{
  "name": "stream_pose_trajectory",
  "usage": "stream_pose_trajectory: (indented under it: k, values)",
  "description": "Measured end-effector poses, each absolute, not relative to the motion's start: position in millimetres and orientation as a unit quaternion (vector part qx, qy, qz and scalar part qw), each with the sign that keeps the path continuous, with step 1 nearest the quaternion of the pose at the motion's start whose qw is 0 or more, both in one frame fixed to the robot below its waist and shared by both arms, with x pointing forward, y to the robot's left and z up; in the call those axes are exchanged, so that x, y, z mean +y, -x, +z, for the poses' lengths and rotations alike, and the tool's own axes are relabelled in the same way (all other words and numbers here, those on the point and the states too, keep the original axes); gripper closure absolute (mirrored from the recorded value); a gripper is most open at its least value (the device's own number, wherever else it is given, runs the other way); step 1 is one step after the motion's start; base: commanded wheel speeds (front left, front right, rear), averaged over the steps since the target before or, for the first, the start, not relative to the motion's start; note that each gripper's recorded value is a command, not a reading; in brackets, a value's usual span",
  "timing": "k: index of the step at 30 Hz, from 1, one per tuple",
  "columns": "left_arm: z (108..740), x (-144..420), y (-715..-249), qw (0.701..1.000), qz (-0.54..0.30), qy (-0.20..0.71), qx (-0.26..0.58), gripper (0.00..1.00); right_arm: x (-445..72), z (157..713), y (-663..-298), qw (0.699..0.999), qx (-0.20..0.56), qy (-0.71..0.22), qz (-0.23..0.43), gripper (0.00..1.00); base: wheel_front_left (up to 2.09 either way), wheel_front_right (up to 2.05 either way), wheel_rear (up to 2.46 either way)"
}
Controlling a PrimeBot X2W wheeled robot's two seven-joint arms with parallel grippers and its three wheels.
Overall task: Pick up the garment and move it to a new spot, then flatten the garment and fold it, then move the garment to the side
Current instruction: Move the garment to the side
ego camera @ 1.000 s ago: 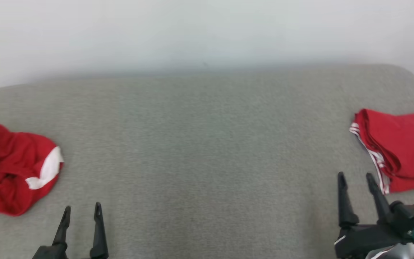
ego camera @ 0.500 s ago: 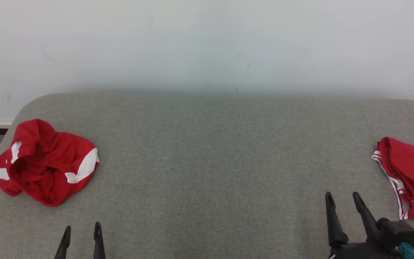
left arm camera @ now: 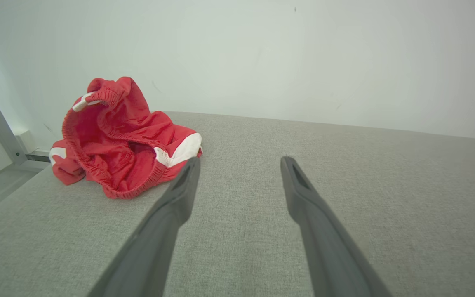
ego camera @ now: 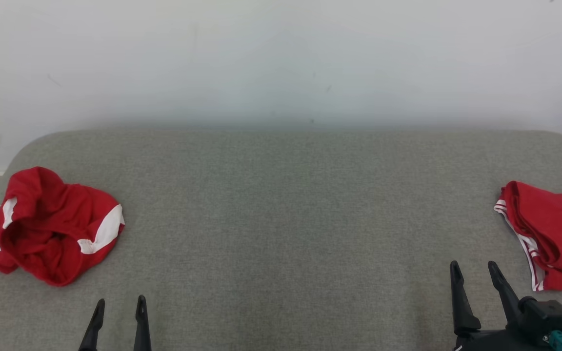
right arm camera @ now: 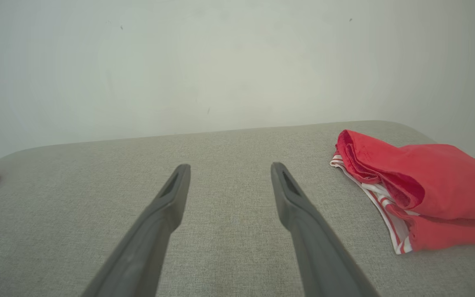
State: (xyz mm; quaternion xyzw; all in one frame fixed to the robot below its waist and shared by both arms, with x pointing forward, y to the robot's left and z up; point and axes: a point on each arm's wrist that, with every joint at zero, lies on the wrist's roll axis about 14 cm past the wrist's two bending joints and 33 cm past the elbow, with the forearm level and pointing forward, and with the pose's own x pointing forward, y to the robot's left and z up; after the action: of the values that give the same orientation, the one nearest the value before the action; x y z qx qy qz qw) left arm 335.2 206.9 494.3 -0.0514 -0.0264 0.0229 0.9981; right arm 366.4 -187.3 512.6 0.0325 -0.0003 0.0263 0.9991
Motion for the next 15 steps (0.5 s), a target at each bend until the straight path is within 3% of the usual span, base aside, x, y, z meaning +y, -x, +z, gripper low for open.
stream_pose_trajectory:
  k: [15]
  values:
    - [495.8,194.7,-343.9,0.998,0.001,0.048,-0.027,0.00,-201.8,511.0,-360.5,0.999,0.002,-0.035,0.004,0.00,0.00,0.00,0.00]
